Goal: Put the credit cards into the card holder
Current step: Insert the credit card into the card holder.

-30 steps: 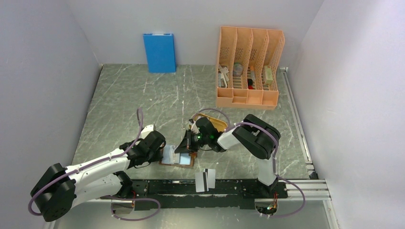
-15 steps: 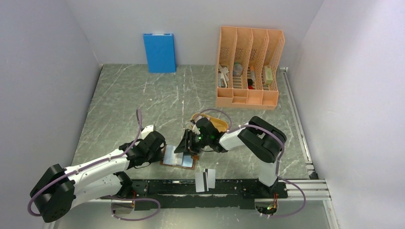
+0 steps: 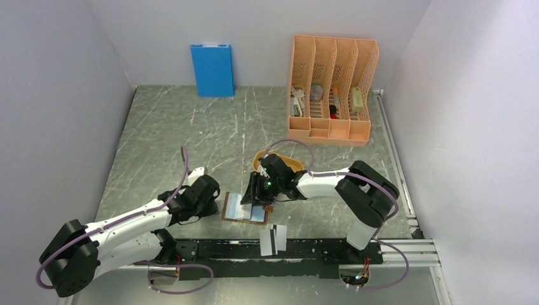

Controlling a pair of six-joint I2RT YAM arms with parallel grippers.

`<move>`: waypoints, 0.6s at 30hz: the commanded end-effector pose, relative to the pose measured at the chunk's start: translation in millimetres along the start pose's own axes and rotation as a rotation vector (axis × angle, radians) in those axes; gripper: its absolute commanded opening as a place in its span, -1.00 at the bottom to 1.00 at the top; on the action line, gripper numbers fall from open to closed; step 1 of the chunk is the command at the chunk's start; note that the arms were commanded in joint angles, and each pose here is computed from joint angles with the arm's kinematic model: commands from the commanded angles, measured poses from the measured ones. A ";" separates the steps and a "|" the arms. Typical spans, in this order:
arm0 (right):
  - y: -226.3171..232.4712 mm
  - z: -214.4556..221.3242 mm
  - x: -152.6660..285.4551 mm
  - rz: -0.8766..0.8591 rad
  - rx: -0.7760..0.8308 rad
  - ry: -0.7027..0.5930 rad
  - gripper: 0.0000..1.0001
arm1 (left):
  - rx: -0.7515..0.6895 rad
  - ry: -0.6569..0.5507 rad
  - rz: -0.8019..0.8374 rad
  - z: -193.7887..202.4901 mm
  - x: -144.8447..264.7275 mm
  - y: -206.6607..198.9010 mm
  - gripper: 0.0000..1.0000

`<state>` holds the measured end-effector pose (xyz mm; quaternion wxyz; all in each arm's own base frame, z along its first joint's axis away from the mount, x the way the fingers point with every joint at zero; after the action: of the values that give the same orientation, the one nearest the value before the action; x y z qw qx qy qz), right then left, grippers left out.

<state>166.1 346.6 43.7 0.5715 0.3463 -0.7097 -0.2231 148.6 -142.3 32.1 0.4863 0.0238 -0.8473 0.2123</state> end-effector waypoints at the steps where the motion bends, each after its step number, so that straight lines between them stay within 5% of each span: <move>1: -11.3 3.0 11.4 0.084 0.045 -0.011 -0.07 | 0.001 0.031 -0.008 7.2 -0.1 5.1 -0.44; 18: 28.8 -2.9 -21.3 -0.010 0.053 0.029 -0.05 | 0.007 0.082 0.138 17.5 -2.0 -16.2 -0.63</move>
<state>161.6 370.1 46.7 0.5757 0.3594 -0.7048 -0.2065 146.1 -162.2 31.3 0.4947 -0.0271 -0.8333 0.2451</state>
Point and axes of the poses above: each gripper's point midway between its finger pads, its own x axis back along the fingers, its own y axis along the line the jaws close on, z = x × y, the point moved 2 cm from there along x, back along the fingers, and after that the axes turned 6 degrees about x, right-handed, at the moved point
